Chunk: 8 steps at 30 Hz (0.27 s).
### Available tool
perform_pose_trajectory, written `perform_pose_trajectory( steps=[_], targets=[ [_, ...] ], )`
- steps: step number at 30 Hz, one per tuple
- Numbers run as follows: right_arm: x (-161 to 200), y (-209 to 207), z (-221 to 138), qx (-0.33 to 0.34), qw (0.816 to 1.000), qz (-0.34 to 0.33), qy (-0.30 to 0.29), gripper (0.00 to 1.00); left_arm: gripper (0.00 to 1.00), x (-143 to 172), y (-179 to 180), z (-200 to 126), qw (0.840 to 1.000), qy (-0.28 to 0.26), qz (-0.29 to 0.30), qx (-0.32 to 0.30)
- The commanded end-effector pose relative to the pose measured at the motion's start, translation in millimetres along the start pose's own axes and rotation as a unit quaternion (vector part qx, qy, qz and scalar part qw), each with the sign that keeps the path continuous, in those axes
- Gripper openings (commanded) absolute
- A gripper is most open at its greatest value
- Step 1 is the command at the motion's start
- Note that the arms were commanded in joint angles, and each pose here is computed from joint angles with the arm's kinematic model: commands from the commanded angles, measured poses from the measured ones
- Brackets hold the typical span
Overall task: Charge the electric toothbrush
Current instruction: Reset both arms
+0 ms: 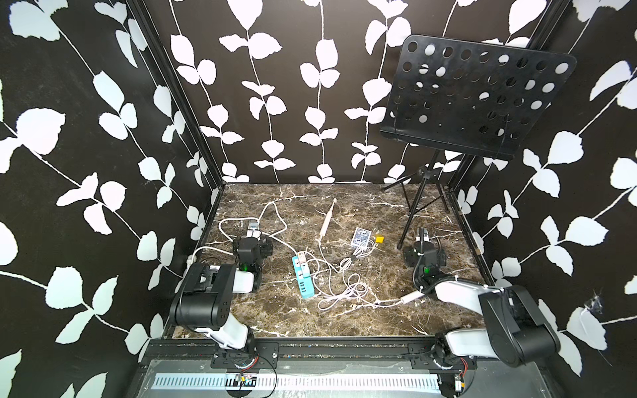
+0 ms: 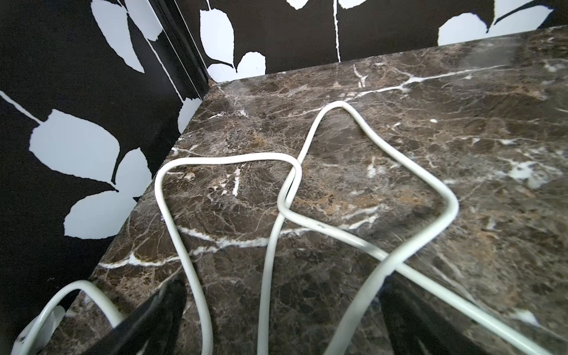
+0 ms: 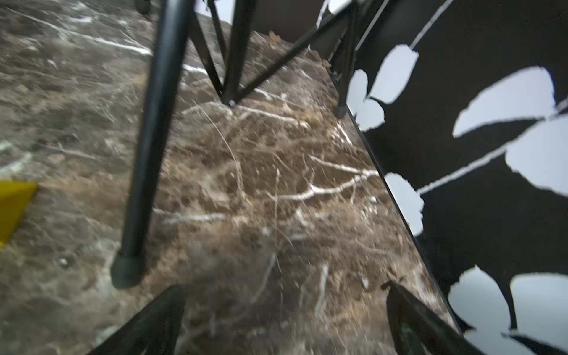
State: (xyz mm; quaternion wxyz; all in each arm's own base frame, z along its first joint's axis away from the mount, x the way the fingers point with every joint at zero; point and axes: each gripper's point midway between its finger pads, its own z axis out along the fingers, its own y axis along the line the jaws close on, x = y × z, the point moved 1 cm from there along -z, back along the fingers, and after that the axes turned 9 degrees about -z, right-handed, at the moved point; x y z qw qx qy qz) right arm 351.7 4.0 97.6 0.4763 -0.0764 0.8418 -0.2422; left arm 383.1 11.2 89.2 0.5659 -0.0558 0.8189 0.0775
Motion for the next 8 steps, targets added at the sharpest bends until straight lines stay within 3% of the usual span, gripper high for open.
perform_pose_trajectory(
  steps=[1,8],
  targets=[
    [-33.2,2.8,3.1,-0.018,0.999,-0.001,-0.049,0.99,0.99,-12.9,-1.7,-0.9,1.000,-0.017,-0.011,0.007],
    [-36.3,0.9,2.4,-0.044,0.995,0.000,-0.086,0.99,0.99,-12.9,-1.6,-1.3,1.000,-0.017,-0.011,0.007]
  ],
)
